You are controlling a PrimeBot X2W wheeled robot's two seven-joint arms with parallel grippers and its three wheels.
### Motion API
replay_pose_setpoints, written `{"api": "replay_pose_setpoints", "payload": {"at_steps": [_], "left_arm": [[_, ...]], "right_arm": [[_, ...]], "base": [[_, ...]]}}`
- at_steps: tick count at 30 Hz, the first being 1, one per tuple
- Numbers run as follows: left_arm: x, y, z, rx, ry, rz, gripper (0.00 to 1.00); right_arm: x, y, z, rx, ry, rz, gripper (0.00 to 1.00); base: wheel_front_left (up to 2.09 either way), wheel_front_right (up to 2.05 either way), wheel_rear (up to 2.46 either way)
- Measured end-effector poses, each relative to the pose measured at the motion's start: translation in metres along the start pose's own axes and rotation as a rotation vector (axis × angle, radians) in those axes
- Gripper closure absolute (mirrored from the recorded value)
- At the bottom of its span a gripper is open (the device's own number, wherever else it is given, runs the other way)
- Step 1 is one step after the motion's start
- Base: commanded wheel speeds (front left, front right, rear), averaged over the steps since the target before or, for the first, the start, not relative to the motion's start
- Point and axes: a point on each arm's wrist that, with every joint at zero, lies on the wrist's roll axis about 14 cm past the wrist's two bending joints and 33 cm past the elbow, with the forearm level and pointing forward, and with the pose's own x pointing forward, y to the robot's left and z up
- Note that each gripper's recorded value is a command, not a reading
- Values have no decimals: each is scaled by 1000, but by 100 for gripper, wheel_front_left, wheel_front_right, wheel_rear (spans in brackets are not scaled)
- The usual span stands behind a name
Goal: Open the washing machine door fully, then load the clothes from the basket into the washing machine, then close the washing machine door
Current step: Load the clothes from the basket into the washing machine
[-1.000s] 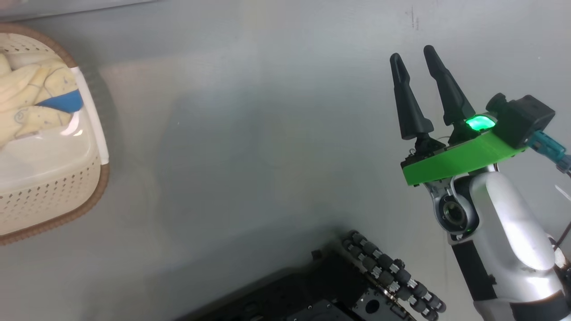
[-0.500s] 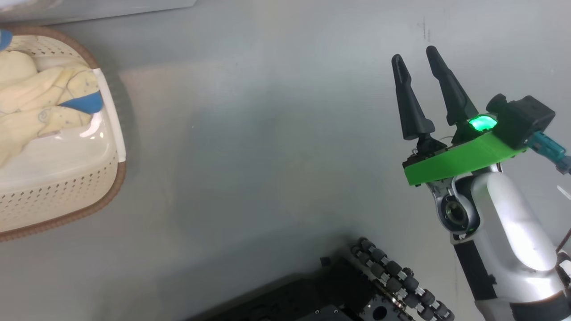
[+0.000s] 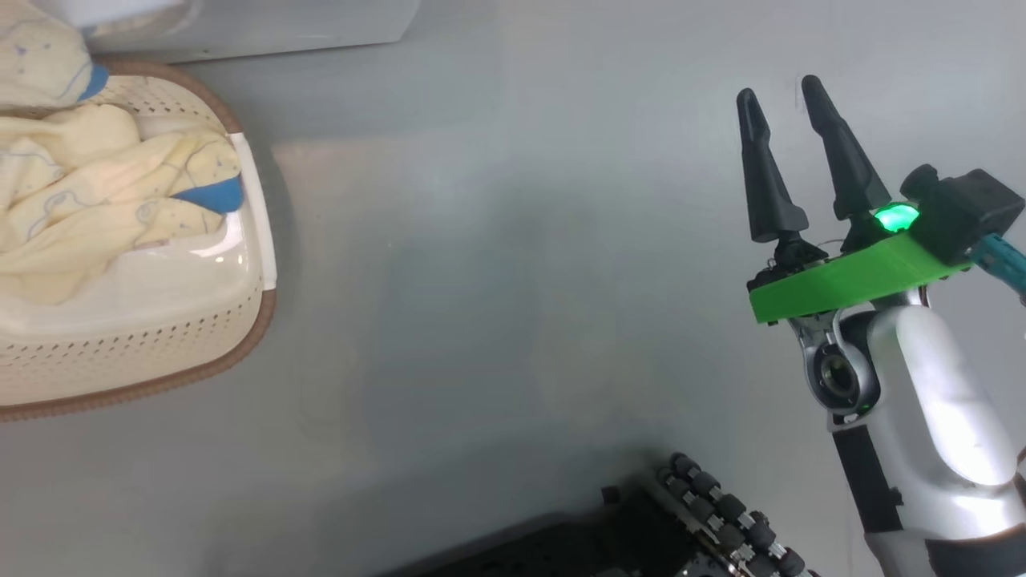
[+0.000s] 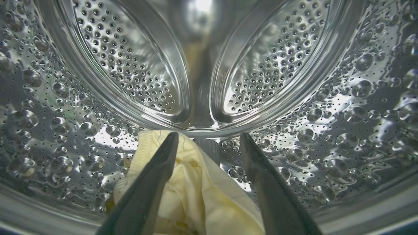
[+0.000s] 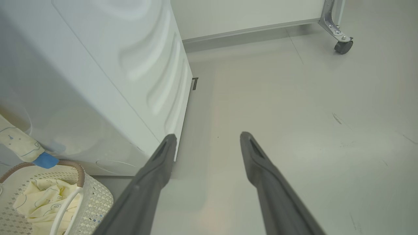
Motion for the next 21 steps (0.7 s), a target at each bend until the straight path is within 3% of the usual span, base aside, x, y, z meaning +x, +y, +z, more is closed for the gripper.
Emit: {"api": "replay_pose_setpoints", "payload": {"at_steps": [21], "left_arm": [[-95,-41,19,-38,-12,-9,0]], "right_arm": [[-12,26,36,-17,-83,54,0]], "base": [[0,0,0]]}}
